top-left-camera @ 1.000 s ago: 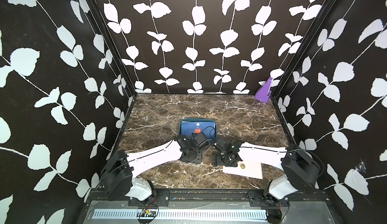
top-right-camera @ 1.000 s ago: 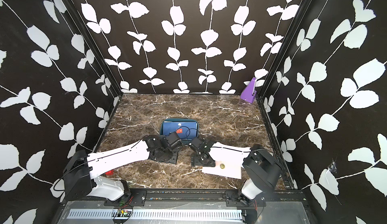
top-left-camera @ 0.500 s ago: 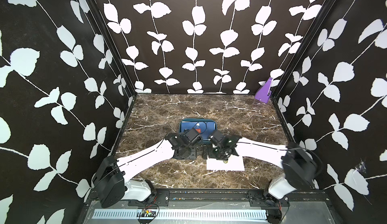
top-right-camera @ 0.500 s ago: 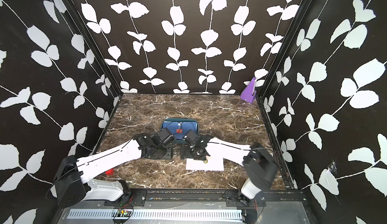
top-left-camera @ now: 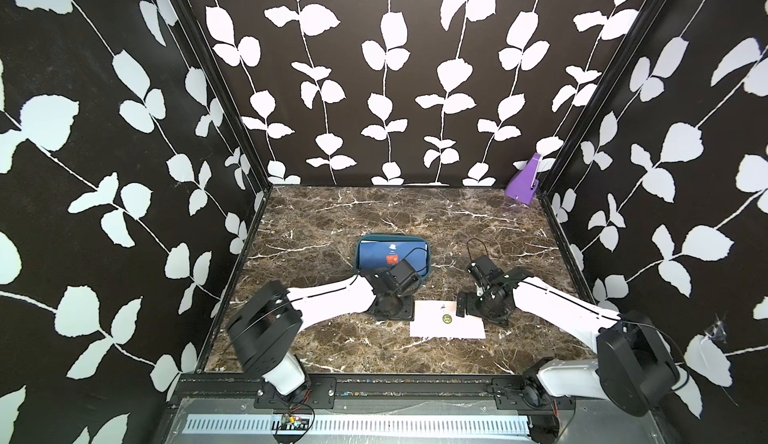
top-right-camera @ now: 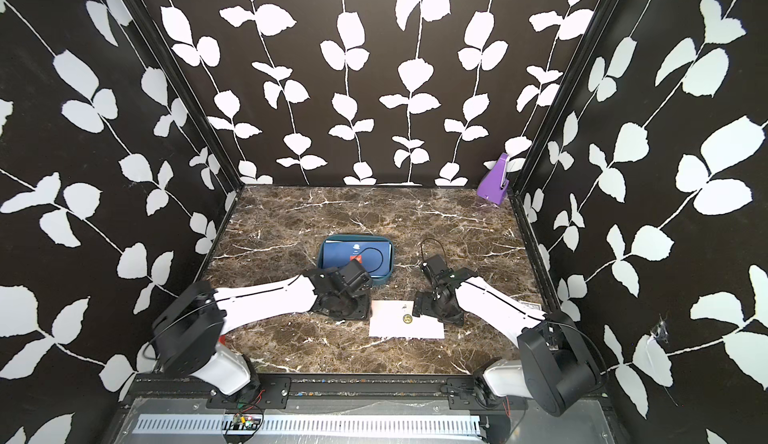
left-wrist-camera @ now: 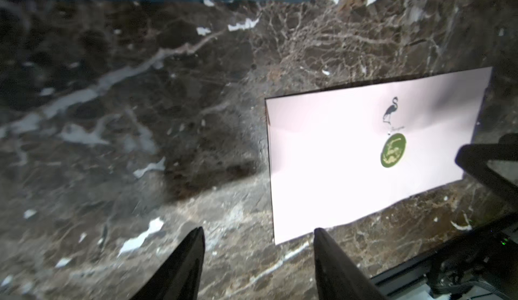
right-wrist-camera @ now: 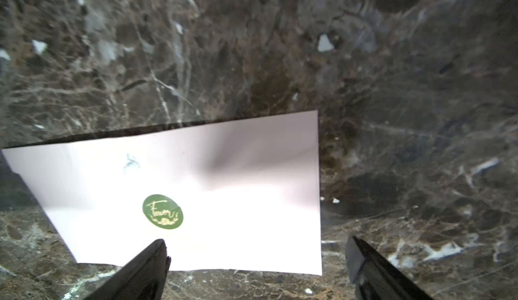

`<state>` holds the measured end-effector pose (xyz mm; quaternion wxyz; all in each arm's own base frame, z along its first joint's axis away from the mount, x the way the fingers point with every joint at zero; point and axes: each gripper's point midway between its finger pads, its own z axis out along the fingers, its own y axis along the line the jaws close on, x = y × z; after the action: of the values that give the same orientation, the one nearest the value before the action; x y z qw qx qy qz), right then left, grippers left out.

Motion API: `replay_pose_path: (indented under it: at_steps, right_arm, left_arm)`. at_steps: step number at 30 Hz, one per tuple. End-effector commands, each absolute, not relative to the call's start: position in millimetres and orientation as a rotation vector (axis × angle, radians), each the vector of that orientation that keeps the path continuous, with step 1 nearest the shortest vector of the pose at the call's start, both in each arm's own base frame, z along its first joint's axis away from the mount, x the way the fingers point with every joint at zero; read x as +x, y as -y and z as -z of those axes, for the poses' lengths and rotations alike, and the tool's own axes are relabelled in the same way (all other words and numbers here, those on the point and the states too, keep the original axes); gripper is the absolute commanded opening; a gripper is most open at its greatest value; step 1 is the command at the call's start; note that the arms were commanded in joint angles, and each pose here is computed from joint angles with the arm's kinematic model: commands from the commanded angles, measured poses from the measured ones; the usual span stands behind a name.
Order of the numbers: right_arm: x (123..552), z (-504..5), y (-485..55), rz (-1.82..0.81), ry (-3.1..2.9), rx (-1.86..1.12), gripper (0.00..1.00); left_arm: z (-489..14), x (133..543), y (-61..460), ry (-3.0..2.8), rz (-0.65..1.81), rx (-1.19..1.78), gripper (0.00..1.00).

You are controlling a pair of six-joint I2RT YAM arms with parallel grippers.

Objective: Put the sealed envelopes into the storage box
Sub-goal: Pick up the envelope from the center of the board.

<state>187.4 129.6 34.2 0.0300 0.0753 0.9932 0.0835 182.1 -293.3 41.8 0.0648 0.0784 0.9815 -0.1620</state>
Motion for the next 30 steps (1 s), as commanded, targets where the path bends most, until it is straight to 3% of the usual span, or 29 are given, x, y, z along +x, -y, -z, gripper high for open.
replay_pose_path:
  at_steps: [1, 12, 30]
  right_arm:
    - [185, -26, -137, -0.351, -3.067, 0.195, 0.99]
    - [186, -13, -167, -0.596, -3.070, 0.177, 0.99]
    - [187, -16, -194, -0.691, -3.041, 0.081, 0.99]
  left_arm:
    - [-38, 188, 318, -2.924, 0.612, 0.305, 0.64]
    - [-12, 183, 323, -2.992, 0.618, 0.280, 0.67]
    - [-5, 170, 321, -3.010, 0.586, 0.302, 0.77]
